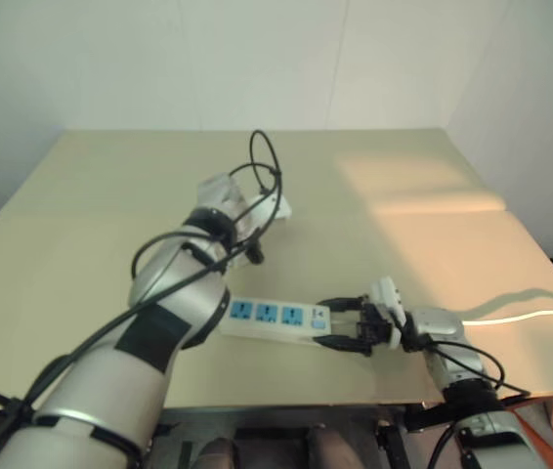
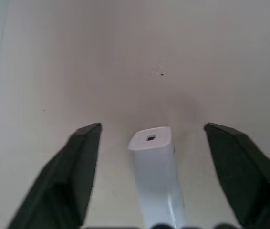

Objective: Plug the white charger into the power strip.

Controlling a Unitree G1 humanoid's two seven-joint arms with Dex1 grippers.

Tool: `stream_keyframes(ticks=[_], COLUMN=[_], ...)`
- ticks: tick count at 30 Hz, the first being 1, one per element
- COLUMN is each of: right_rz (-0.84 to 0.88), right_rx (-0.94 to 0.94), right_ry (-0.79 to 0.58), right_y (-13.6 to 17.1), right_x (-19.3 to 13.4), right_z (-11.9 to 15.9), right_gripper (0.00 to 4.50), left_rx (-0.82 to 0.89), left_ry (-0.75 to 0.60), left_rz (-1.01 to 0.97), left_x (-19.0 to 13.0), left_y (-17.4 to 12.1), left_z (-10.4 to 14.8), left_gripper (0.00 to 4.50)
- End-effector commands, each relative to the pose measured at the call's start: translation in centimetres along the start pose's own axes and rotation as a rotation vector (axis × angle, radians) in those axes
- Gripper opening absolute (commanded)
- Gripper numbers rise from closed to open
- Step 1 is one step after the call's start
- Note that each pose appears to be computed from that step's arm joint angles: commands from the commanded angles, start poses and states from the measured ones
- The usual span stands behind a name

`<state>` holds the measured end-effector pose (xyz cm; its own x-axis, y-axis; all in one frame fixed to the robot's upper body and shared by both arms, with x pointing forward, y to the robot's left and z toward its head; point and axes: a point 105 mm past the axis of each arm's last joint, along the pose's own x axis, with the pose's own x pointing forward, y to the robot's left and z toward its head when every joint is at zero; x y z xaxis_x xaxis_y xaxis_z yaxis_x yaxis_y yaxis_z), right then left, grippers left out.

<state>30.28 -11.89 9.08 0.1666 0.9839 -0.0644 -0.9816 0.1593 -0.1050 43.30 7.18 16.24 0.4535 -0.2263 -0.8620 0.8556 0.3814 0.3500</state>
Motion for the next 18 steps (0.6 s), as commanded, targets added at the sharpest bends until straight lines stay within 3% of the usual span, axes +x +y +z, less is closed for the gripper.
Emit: stream_keyframes(ticks=[1,5,13,18], right_rz=[-0.011,-0.019,-0.039,-0.04], right_rx=[-0.027,-0.026,-0.027,-0.029], right_ry=[0.013,0.013,0.019,0.021], right_y=[0.0,-0.1,0.0,0.1], right_x=[0.1,0.1,-0.1,-0.1], right_z=[0.2,0.1,-0.1,-0.1], right_gripper=[3.38,3.38,3.38,3.38], left_rx=[0.018,0.025,0.033,0.028], left_ry=[0.001,0.023,0.018,-0.107], left_rz=[0.016,0.014,0.001,-0.059], left_x=[0.2,0.5,0.1,-2.3], left_y=[-0.1,-0.3,0.0,0.3], left_z=[0.4,0.1,-0.2,2.1], left_gripper=[2.43,1.03,0.98,0.98])
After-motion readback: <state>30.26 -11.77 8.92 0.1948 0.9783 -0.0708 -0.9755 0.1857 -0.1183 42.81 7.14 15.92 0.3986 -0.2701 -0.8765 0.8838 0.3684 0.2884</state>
